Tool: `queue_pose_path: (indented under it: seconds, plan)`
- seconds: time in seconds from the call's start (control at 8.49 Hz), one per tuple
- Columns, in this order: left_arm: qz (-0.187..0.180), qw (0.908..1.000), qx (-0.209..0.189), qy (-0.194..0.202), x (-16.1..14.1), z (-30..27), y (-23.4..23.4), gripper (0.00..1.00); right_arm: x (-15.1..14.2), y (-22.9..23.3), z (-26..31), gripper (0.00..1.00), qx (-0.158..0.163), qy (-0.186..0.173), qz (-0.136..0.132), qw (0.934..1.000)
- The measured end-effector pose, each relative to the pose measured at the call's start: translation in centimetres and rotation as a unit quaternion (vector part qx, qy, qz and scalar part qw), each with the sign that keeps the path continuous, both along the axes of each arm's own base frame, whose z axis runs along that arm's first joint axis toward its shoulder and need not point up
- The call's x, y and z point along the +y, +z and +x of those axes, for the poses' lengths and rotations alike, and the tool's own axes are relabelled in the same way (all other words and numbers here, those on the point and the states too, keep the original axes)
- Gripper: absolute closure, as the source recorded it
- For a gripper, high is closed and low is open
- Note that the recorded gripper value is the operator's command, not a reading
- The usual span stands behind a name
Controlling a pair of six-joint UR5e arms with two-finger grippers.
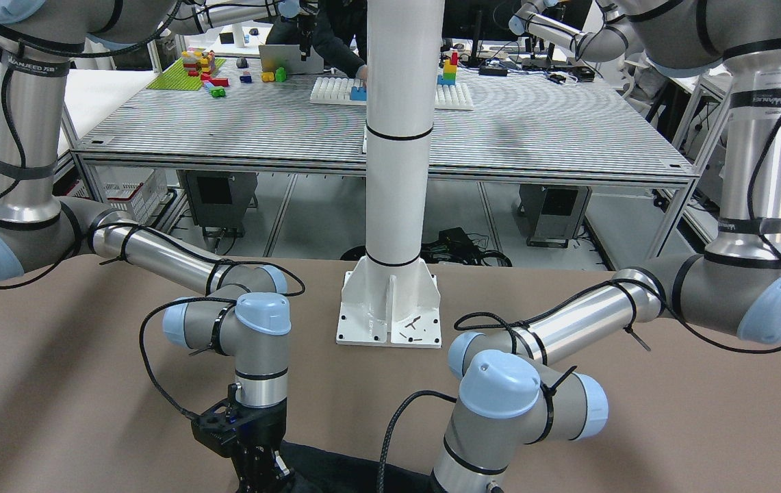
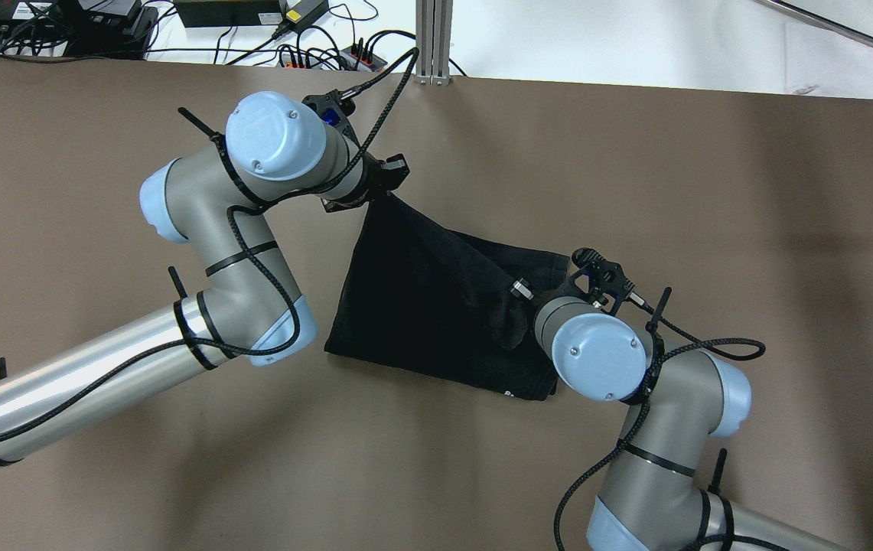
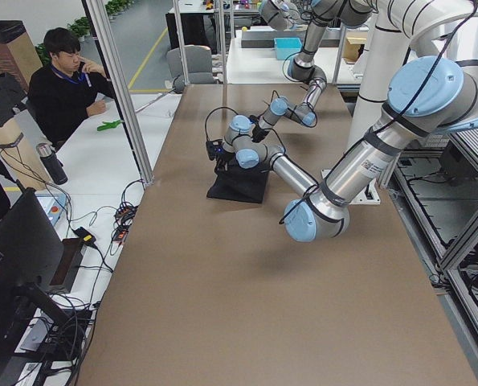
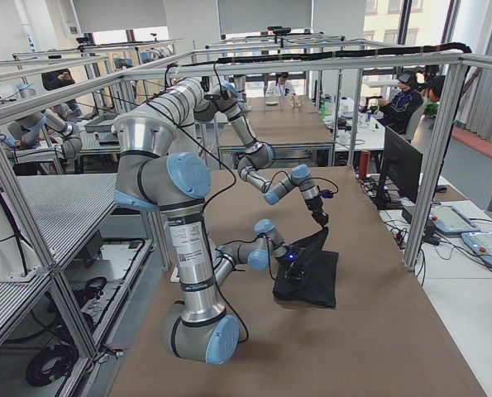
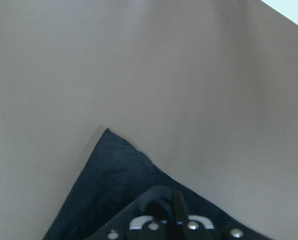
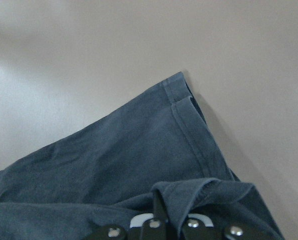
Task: Fold clothes
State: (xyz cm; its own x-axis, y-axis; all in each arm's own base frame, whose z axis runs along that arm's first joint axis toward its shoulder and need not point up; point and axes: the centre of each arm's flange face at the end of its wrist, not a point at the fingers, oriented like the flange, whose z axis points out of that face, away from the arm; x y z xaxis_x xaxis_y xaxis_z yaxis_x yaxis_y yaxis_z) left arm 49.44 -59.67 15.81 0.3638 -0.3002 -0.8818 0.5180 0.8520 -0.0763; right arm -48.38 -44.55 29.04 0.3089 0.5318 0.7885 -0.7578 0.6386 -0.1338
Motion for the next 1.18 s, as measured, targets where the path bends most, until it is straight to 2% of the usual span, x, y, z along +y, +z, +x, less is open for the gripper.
queue_pose_path:
  seconds: [0.24,0.35,0.47,0.71,0.82,0.94,1.06,1.18]
  plan:
    - [0.034,0.9990,-0.026,0.008,-1.7,1.4,1.3,0.05,-3.4,-0.2,0.4,0.07,0.007,-0.017,-0.003,0.9998]
    - [0.046,0.9985,-0.029,0.007,-2.1,1.3,1.2,0.05,-5.0,-0.9,1.5,0.07,0.000,-0.032,-0.005,0.9995]
    - [0.054,0.9982,-0.027,0.005,-2.5,0.8,0.6,0.05,-6.4,-1.7,3.2,0.07,-0.012,-0.047,-0.010,0.9988]
    - [0.056,0.9983,-0.013,0.014,-3.4,-0.7,-0.7,0.05,-7.1,-3.7,5.7,0.10,-0.040,-0.074,-0.010,0.9964]
    - [0.054,0.9983,-0.007,0.019,-3.6,-1.2,-0.9,0.05,-6.7,-4.4,5.8,0.33,-0.049,-0.082,-0.009,0.9954]
    - [0.053,0.9983,-0.005,0.022,-3.7,-1.4,-1.0,0.05,-5.5,-4.8,4.9,0.77,-0.054,-0.094,-0.009,0.9940]
    - [0.053,0.9983,-0.003,0.023,-3.8,-1.6,-1.0,0.05,-3.7,-5.4,3.4,1.00,-0.061,-0.110,-0.008,0.9920]
    - [0.054,0.9982,-0.002,0.024,-3.8,-1.6,-0.9,0.05,-1.7,-5.8,1.9,1.00,-0.071,-0.120,-0.013,0.9901]
